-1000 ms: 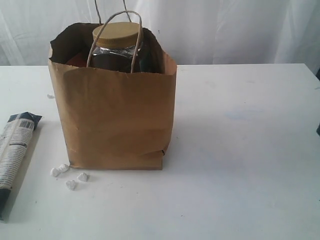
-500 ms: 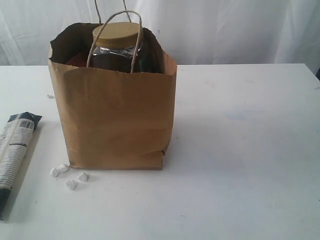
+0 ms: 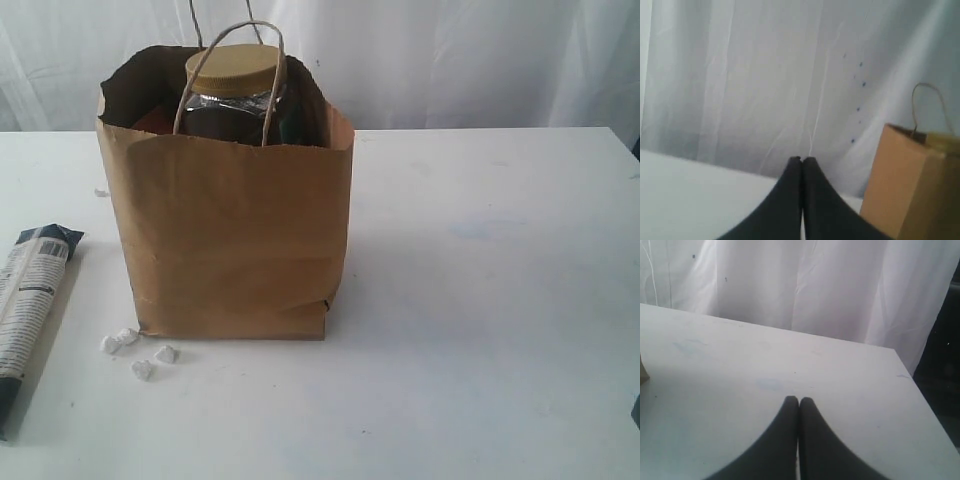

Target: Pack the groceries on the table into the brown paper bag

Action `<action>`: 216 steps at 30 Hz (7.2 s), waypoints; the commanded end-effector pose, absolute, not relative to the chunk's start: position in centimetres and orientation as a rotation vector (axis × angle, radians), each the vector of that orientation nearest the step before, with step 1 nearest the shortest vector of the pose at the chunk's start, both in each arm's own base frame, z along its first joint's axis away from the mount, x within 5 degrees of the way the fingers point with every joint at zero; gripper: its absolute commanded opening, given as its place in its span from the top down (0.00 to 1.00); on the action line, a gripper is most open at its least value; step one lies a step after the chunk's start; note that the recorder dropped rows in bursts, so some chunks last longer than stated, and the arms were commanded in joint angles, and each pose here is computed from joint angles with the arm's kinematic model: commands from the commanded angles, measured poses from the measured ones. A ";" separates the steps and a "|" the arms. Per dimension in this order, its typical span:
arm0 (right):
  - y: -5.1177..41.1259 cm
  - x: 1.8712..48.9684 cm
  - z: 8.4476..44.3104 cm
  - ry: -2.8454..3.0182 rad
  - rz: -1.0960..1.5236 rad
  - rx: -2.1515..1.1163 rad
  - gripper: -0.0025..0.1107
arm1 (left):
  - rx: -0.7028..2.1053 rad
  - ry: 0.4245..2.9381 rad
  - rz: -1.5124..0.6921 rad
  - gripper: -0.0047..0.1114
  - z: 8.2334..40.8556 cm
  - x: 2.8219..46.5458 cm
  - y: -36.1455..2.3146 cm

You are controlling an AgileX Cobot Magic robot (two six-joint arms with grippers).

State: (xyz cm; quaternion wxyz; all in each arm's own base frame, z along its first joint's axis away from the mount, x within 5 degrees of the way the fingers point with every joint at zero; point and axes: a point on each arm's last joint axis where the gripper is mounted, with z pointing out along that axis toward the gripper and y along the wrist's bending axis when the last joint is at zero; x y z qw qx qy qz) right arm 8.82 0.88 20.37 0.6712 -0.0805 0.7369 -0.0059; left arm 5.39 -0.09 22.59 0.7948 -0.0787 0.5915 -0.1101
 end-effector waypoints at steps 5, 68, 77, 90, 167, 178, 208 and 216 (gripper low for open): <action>0.9 8.8 20.2 1.678 -0.003 -0.170 0.98 | -0.065 1.139 -0.091 0.96 29.9 3.4 0.0; 0.9 8.8 20.2 1.678 -0.004 -0.172 0.98 | 0.900 2.338 -0.387 0.55 16.9 28.5 -6.0; 0.9 8.8 20.2 1.678 -0.004 -0.172 0.98 | 0.928 2.405 -0.304 0.55 14.5 29.2 -5.3; 0.9 8.8 20.2 1.677 -0.010 -0.178 0.98 | 0.868 2.474 -0.366 0.96 14.1 28.8 -5.5; 0.9 8.8 20.2 1.677 -0.010 -0.179 0.98 | 1.634 1.856 -0.389 0.60 20.4 23.5 -7.0; 0.9 8.8 20.2 1.677 -0.010 -0.179 0.98 | 1.333 2.063 -0.222 0.44 16.3 25.5 -5.9; 0.9 8.8 20.2 1.677 -0.010 -0.179 0.98 | 1.413 2.126 -0.307 0.79 11.5 27.8 -6.2; 0.9 8.8 20.2 1.677 -0.010 -0.179 0.98 | 1.252 2.208 -0.200 0.96 11.7 28.6 -5.5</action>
